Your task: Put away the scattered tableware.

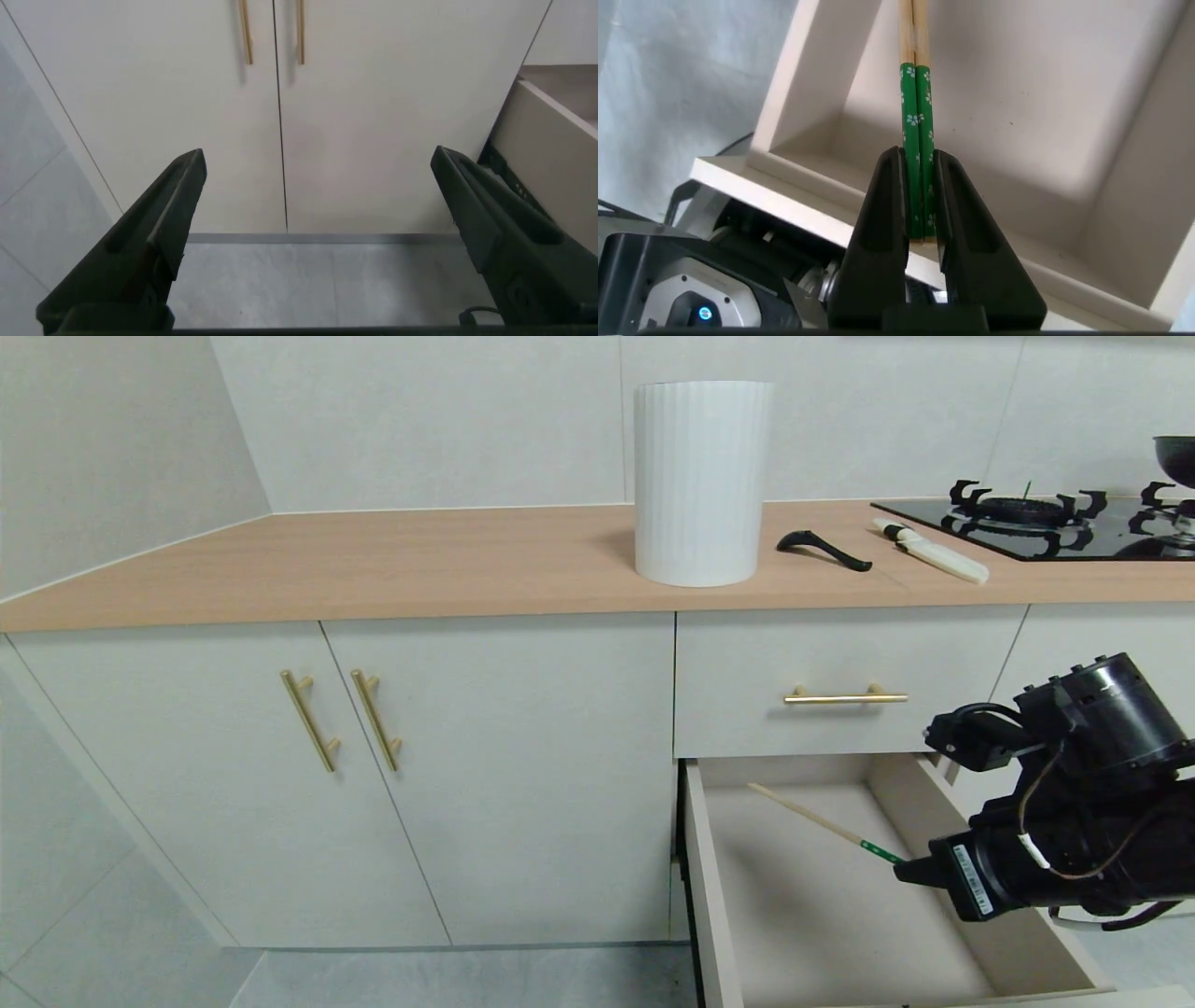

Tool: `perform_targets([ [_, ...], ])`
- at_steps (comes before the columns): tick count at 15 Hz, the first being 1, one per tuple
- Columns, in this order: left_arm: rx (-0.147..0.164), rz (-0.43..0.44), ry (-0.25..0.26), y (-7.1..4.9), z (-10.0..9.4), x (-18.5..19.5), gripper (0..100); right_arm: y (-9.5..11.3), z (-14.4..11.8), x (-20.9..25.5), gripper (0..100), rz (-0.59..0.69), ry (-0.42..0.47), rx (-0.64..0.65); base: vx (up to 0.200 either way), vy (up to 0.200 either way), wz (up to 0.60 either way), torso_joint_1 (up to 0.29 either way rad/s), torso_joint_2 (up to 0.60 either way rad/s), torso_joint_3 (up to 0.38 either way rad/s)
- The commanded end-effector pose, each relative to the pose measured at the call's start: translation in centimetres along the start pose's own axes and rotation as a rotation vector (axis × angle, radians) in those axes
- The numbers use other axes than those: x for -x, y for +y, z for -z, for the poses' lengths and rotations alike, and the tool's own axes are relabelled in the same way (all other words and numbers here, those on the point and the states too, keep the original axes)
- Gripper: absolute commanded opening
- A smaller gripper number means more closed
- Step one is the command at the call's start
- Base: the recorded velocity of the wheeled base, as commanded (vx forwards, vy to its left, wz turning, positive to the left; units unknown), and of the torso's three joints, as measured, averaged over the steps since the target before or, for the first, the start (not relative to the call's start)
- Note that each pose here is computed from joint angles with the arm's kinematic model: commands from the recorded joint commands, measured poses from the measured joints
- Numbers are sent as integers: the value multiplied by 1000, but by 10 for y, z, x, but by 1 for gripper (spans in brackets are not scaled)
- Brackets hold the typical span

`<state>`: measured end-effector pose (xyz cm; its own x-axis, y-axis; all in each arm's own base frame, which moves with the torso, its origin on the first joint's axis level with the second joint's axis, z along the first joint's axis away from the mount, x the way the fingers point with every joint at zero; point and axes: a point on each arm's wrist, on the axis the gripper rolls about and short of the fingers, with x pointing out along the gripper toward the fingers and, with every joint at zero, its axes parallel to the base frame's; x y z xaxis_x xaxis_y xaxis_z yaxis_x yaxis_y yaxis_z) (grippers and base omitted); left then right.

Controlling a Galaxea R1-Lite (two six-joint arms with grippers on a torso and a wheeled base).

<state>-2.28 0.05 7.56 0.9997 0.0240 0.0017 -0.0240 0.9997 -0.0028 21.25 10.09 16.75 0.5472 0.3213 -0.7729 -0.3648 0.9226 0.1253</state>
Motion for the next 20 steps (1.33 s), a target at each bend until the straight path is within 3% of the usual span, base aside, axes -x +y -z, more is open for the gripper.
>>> perform_targets([
  [1,0,-1,0,0,0,0,100,-2,-6,-45,0,48,115,-16,0,0,0,0,0,0],
  [3,0,-1,0,0,0,0,100,-4,-7,-79,0,78,190,-45,0,0,0,0,0,0],
  [4,0,-1,2,0,0,0,100,1,-7,-91,0,71,186,-77,0,0,0,0,0,0],
  [7,0,-1,0,0,0,0,100,8,-7,-122,0,69,136,-136,0,0,0,0,0,0],
  [12,0,-1,0,0,0,0,100,7,0,-193,0,208,35,-203,0,0,0,0,0,0],
  [20,0,-1,0,0,0,0,100,3,22,-226,0,247,94,-193,0,0,0,0,0,0],
])
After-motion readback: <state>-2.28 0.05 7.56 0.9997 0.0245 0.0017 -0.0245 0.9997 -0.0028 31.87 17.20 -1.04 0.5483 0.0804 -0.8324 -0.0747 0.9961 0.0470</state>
